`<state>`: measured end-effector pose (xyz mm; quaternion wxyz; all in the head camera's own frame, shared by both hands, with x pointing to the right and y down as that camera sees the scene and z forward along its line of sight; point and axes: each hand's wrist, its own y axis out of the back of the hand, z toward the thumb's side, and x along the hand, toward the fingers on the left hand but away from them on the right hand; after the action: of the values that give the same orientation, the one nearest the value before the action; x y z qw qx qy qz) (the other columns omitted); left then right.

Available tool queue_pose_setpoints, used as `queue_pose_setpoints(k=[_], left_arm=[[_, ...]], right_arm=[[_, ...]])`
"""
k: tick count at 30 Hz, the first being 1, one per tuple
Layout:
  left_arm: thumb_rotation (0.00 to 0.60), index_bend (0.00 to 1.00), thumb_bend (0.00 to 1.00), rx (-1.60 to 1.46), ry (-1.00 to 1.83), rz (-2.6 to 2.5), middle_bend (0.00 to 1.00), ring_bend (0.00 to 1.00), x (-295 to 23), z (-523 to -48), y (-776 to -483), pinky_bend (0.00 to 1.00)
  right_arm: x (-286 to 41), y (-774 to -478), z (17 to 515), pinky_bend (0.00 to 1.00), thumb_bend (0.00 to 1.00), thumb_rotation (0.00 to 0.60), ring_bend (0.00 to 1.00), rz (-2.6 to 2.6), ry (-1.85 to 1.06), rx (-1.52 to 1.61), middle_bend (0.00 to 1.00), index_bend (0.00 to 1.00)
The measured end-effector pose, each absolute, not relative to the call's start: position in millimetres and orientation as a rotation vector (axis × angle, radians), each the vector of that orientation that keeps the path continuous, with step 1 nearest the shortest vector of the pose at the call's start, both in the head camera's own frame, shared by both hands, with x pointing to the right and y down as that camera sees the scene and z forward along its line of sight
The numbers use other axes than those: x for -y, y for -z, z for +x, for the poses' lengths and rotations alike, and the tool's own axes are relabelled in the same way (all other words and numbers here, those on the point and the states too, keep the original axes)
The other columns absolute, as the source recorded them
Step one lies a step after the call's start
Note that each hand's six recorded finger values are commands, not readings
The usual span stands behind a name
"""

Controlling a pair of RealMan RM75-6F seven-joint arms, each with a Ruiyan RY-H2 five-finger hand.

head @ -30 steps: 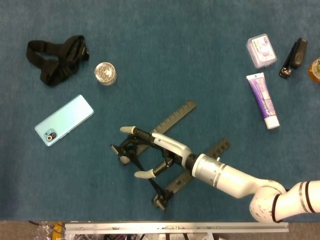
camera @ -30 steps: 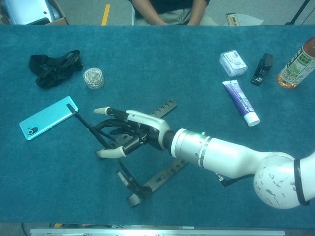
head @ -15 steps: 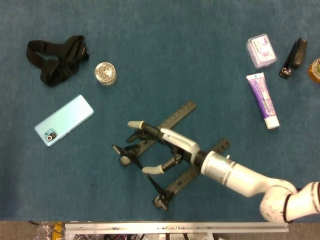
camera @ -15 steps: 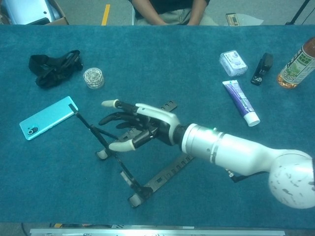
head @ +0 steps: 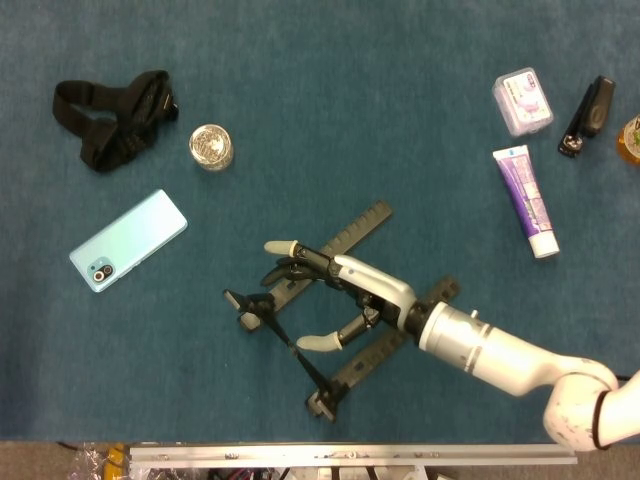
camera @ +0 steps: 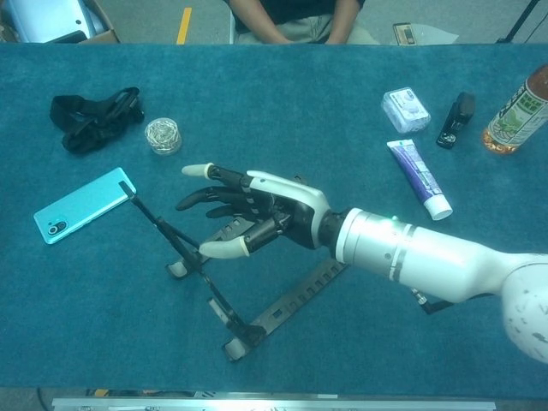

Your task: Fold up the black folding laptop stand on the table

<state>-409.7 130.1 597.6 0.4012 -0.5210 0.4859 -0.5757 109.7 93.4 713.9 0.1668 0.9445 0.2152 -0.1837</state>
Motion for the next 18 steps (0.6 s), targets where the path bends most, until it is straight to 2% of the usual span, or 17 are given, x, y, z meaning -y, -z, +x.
queue_pose_setpoints(k=[11,18], left_arm=[[0.6,0.18,0.28,-1.22,1.456,-1.362,0.17,0.07,-129,-406,-604,0.14],[0.6,0.18,0.28,-1.177,1.439,-1.439,0.16,0.07,-125,-398,-609,0.14]], right_arm=[[-70,-679,139,0.09,0.18,0.6,0.04,2.92,0.523,-0.655,0.22,0.05],[-33,-655,177,0.09,0.17,0.6,0.04,3.11,0.623,-0.84,0.22,0.03]])
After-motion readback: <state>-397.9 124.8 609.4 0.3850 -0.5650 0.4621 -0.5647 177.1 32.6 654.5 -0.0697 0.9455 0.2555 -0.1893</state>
